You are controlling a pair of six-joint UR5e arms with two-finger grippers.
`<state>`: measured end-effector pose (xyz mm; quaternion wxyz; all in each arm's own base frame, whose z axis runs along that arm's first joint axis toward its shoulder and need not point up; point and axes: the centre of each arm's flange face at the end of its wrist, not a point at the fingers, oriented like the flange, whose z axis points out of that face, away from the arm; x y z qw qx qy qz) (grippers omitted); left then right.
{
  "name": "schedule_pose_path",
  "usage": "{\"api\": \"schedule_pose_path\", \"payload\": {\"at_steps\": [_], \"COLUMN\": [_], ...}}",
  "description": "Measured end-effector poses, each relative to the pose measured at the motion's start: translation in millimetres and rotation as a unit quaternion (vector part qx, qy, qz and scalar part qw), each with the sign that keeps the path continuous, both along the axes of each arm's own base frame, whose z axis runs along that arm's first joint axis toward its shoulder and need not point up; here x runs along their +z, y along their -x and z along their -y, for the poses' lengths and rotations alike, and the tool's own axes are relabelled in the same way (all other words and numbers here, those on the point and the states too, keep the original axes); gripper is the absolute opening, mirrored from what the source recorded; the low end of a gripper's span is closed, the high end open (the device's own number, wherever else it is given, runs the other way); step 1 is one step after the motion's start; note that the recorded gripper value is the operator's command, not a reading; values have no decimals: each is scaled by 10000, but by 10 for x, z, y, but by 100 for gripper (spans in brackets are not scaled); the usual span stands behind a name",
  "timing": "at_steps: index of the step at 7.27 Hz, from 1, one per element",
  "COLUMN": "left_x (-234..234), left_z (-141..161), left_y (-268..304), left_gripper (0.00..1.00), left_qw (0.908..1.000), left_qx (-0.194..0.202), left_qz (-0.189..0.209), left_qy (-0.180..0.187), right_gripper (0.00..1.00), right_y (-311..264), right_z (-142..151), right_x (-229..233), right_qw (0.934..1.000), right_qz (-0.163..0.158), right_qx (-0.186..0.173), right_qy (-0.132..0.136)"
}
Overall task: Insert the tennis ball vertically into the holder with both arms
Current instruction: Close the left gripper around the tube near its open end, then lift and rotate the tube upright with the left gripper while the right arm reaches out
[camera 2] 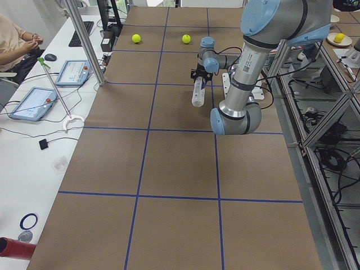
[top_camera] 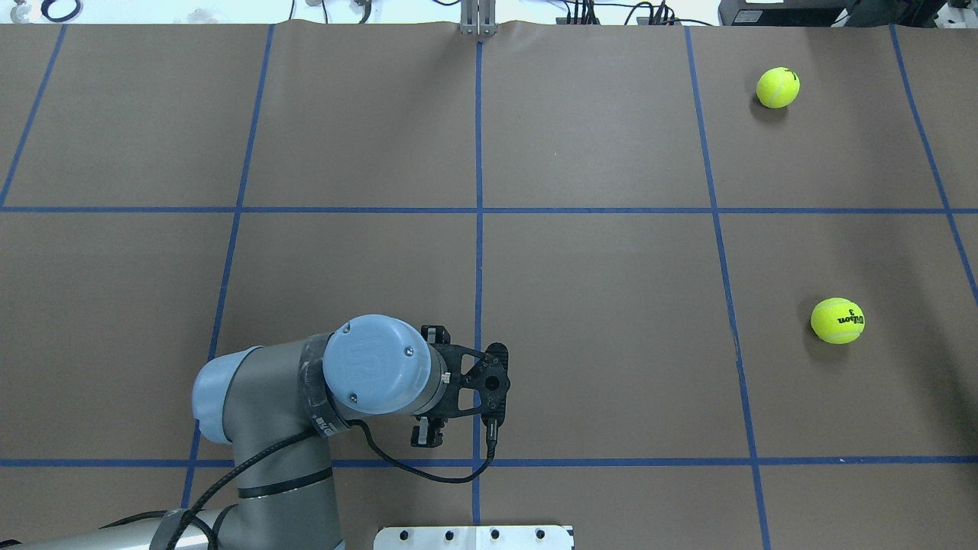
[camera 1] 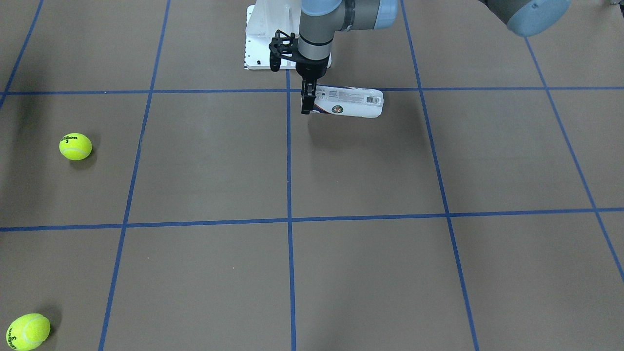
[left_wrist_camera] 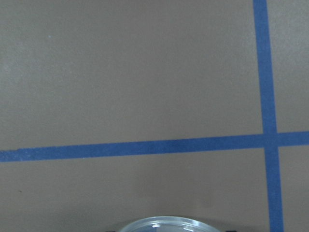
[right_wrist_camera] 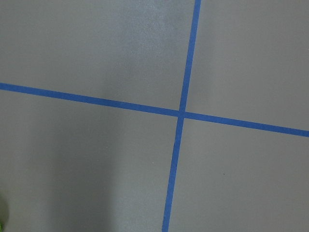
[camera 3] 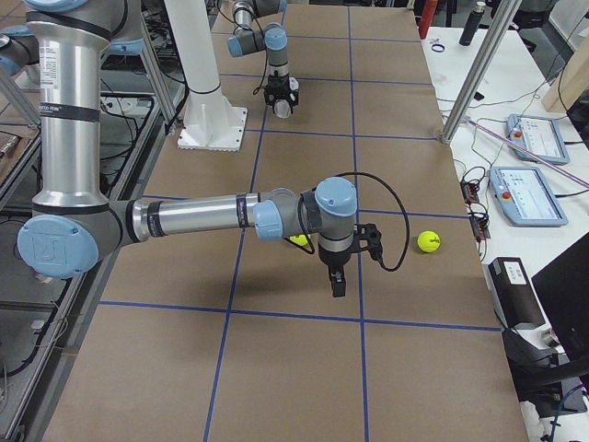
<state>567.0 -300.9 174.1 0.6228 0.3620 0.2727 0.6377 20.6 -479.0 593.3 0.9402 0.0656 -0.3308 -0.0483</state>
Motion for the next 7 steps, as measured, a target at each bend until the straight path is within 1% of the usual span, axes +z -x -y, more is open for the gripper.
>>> {"api": "schedule_pose_path", "payload": {"at_steps": [2,3,4,5,6,7], "left_x": [-398,-544,-658,-739,-763,-729], "left_z": [297,425,484,511,549,636], "left_y": [452,615,708,737,698,665], "left_gripper": [58,58,59,62,62,65], "left_qw": [9976,9934,9861,9749,9582,9385], "left_qx": [-293,-435,-568,-677,-765,-847], "left_qz": [-624,-1058,-1564,-2120,-2752,-3336], "left_qy": [-108,-91,-42,49,171,263], "right_gripper": [99,99,99,99,99,99], "right_y": [24,34,40,46,53,62], "right_z": [-12,-8,0,9,20,29], "right_x": [23,24,16,3,-18,-44], "right_qw": [9998,9996,9993,9991,9989,9986], "right_qz": [167,232,274,311,354,394], "right_qx": [-33,-47,-56,-63,-72,-84], "right_qy": [-73,-160,-245,-289,-315,-336]}}
